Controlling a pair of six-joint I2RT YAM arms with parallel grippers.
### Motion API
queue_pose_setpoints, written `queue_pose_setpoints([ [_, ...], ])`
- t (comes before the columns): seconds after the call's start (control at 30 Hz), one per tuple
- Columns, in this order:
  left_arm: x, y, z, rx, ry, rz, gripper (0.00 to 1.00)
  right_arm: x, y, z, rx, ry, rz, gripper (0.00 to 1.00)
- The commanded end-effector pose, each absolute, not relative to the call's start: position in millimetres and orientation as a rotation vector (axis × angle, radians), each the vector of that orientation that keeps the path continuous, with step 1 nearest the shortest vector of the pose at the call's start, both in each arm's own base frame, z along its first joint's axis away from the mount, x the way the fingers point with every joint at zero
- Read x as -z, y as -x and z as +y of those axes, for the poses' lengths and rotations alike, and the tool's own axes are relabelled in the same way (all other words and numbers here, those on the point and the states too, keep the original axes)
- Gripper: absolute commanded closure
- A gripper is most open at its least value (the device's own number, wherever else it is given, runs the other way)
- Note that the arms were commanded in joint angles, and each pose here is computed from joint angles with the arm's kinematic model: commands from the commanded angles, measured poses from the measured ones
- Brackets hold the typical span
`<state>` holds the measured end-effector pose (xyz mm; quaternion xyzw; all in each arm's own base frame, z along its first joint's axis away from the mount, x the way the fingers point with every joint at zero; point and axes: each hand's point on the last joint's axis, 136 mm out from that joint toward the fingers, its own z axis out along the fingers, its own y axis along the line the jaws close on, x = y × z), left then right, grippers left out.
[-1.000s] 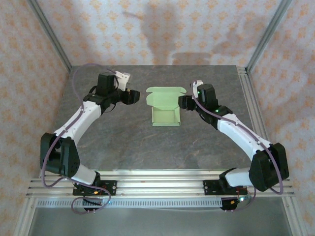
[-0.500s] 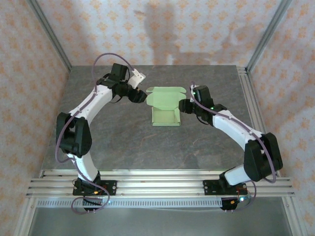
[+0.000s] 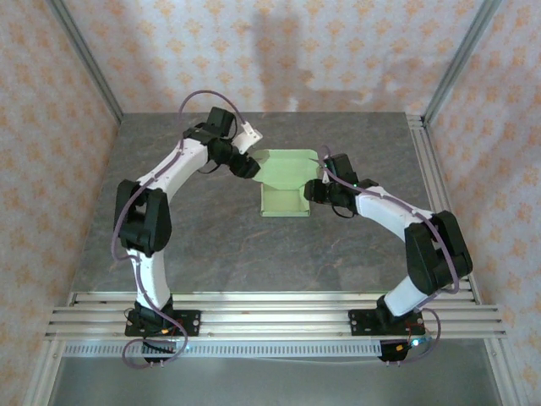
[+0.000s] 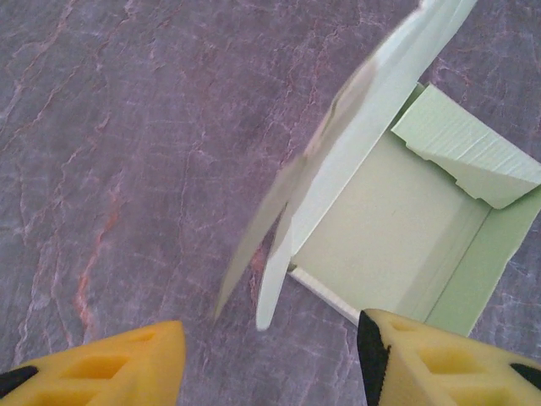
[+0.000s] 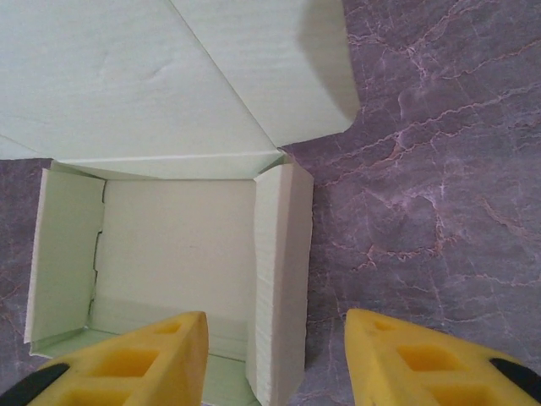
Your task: Fold the paper box
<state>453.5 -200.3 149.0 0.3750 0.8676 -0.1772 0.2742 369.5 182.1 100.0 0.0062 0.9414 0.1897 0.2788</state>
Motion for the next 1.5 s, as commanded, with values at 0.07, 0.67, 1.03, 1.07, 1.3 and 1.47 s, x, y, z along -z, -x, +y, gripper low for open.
queue_pose_setpoints([
  [0.07, -142, -457, -204, 0.447, -1.064, 2.369, 0.48, -110, -373, 179, -0.489, -0.027, 2.513, 0.54],
  [0.67, -151, -449, -197, 0.418, -1.004, 2.342, 0.46, -64, -387, 184, -0.203, 0.017, 2.641, 0.69],
  [1.03, -223, -443, -157, 0.486, -0.562, 2.073, 0.31, -66, -391, 182, -0.152, -0.020, 2.638, 1.00],
  [1.07, -232, -442, -147, 0.478, -0.488, 2.035, 0.27, -68, -392, 183, -0.157, -0.018, 2.630, 1.00],
  [1.3, -226, -432, -78, 0.372, -0.020, 2.018, 0.10, -83, -390, 190, -0.261, -0.005, 2.583, 0.99],
  [1.47, -179, -434, -54, 0.448, 0.329, 2.111, 0.10, -136, -391, 198, -0.467, 0.011, 2.410, 0.98],
])
